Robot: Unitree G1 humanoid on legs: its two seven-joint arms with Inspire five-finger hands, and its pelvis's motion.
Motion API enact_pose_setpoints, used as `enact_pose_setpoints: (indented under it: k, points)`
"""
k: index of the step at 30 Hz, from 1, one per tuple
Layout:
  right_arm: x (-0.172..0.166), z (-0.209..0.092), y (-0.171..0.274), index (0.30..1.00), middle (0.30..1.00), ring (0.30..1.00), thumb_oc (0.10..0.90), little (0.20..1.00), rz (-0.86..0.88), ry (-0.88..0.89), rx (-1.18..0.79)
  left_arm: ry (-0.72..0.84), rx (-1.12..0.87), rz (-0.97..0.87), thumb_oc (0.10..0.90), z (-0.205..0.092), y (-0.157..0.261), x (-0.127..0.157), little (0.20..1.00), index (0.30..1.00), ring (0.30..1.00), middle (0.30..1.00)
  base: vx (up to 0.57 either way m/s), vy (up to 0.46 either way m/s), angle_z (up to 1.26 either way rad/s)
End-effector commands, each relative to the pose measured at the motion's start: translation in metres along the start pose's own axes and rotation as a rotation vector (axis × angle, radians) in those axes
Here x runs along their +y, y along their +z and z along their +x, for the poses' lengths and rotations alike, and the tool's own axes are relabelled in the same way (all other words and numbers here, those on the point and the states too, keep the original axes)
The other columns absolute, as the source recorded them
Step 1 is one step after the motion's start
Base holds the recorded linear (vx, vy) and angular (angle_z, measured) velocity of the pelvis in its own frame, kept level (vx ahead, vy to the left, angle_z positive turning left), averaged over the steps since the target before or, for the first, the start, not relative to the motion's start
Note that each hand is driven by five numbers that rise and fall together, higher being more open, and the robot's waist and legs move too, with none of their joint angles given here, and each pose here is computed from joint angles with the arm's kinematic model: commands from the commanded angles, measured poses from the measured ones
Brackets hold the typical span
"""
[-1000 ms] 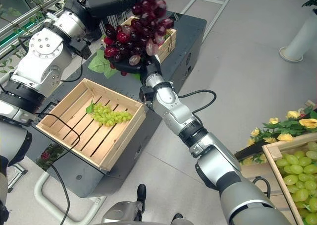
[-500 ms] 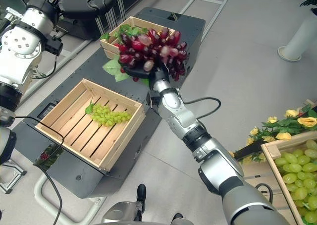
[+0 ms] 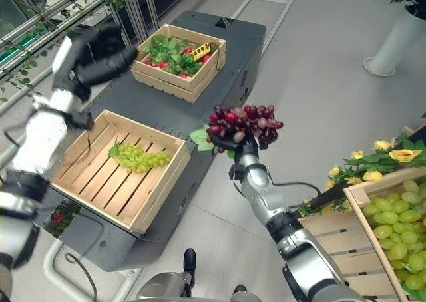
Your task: Pick up the fruits from the basket on one side to the basket on the other side
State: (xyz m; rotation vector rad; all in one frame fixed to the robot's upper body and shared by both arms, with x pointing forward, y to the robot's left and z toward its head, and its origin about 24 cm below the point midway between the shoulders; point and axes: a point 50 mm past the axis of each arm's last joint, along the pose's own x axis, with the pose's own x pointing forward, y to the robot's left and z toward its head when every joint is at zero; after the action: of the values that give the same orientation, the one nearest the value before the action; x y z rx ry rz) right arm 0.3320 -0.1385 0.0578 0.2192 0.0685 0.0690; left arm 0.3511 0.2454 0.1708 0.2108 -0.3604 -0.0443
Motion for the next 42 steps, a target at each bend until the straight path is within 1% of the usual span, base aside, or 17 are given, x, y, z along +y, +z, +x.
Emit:
enact_pose_setpoints:
  k: [1, 2, 3, 5, 6, 7, 12, 19, 20, 23, 26, 30, 32, 33, 36, 38, 42]
  points:
    - [0.013, -0.01, 0.027, 0.3, 0.3, 0.3, 0.4, 0.3, -0.005, 0.138, -0.254, 0.005, -0.035, -0.011, 0.8, -0.019, -0.017, -0.011, 0.9, 0.9, 0.9, 0.9, 0.02, 0.009, -0.06]
    - [0.004, -0.019, 0.017, 0.3, 0.3, 0.3, 0.4, 0.3, -0.005, 0.131, -0.238, -0.009, -0.005, -0.028, 0.8, -0.036, -0.031, -0.025, 0.9, 0.9, 0.9, 0.9, 0.02, 0.007, -0.05]
    - [0.002, -0.02, 0.015, 0.3, 0.3, 0.3, 0.4, 0.3, -0.006, 0.13, -0.235, -0.008, 0.003, -0.038, 0.8, -0.039, -0.034, -0.027, 0.9, 0.9, 0.9, 0.9, 0.02, 0.002, -0.07]
    - [-0.008, -0.033, -0.002, 0.3, 0.3, 0.3, 0.4, 0.3, -0.008, 0.119, -0.191, 0.013, 0.094, -0.133, 0.8, -0.066, -0.058, -0.048, 0.9, 0.9, 0.9, 0.9, 0.02, -0.003, -0.09]
    - [-0.008, -0.035, -0.004, 0.3, 0.3, 0.3, 0.4, 0.3, -0.008, 0.119, -0.186, 0.018, 0.103, -0.142, 0.8, -0.068, -0.06, -0.049, 0.9, 0.9, 0.9, 0.9, 0.03, -0.007, -0.14]
    - [-0.012, -0.043, -0.015, 0.3, 0.3, 0.3, 0.4, 0.3, -0.009, 0.123, -0.156, 0.038, 0.142, -0.157, 0.8, -0.082, -0.072, -0.056, 0.9, 0.9, 0.9, 0.9, 0.03, -0.006, -0.15]
    - [-0.022, -0.06, -0.043, 0.3, 0.3, 0.3, 0.4, 0.3, 0.025, 0.12, -0.038, 0.086, 0.238, -0.198, 0.8, -0.111, -0.092, -0.07, 0.9, 0.9, 0.9, 0.9, 0.02, -0.016, -0.07]
    - [-0.021, -0.069, -0.066, 0.3, 0.3, 0.3, 0.4, 0.3, 0.019, 0.149, 0.058, 0.133, 0.384, -0.246, 0.8, -0.136, -0.114, -0.075, 0.9, 0.9, 0.9, 0.9, -0.02, -0.033, -0.1]
    - [-0.021, -0.069, -0.066, 0.3, 0.3, 0.3, 0.4, 0.3, 0.019, 0.149, 0.058, 0.133, 0.384, -0.246, 0.8, -0.136, -0.114, -0.075, 0.9, 0.9, 0.9, 0.9, 0.0, 0.0, 0.0]
    - [-0.022, -0.078, -0.076, 0.3, 0.3, 0.3, 0.4, 0.3, 0.025, 0.163, 0.114, 0.142, 0.443, -0.263, 0.8, -0.156, -0.123, -0.075, 0.9, 0.9, 0.9, 0.9, 0.03, 0.022, -0.07]
    - [-0.026, -0.081, -0.079, 0.3, 0.3, 0.3, 0.4, 0.3, 0.025, 0.171, 0.14, 0.163, 0.449, -0.277, 0.8, -0.165, -0.124, -0.072, 0.9, 0.9, 0.9, 0.9, 0.02, 0.1, -0.13]
    - [-0.022, -0.074, -0.075, 0.3, 0.3, 0.3, 0.4, 0.3, 0.002, 0.22, 0.119, 0.182, 0.396, -0.285, 0.8, -0.159, -0.119, -0.07, 0.9, 0.9, 0.9, 0.9, -0.06, 0.21, -0.71]
    - [-0.023, -0.074, -0.077, 0.3, 0.3, 0.3, 0.4, 0.3, 0.035, 0.171, 0.138, 0.17, 0.381, -0.236, 0.8, -0.15, -0.117, -0.074, 0.9, 0.9, 0.9, 0.9, -0.12, 0.274, -0.7]
    - [-0.021, -0.074, -0.078, 0.3, 0.3, 0.3, 0.4, 0.3, 0.059, 0.168, 0.137, 0.202, 0.328, -0.234, 0.8, -0.136, -0.108, -0.073, 0.9, 0.9, 0.9, 0.9, -0.15, 0.203, -0.47]
    - [-0.026, -0.071, -0.08, 0.3, 0.3, 0.3, 0.4, 0.3, 0.039, 0.171, 0.138, 0.26, 0.257, -0.269, 0.8, -0.119, -0.098, -0.069, 0.9, 0.9, 0.9, 0.9, -0.13, 0.183, -0.4]
    - [-0.024, -0.065, -0.077, 0.3, 0.3, 0.3, 0.4, 0.3, 0.034, 0.166, 0.124, 0.27, 0.217, -0.272, 0.8, -0.107, -0.092, -0.073, 0.9, 0.9, 0.9, 0.9, -0.14, 0.193, -0.25]
    - [-0.022, -0.063, -0.07, 0.3, 0.3, 0.3, 0.4, 0.3, 0.055, 0.131, 0.08, 0.267, 0.189, -0.276, 0.8, -0.099, -0.084, -0.08, 0.9, 0.9, 0.9, 0.9, -0.09, 0.16, -0.21]
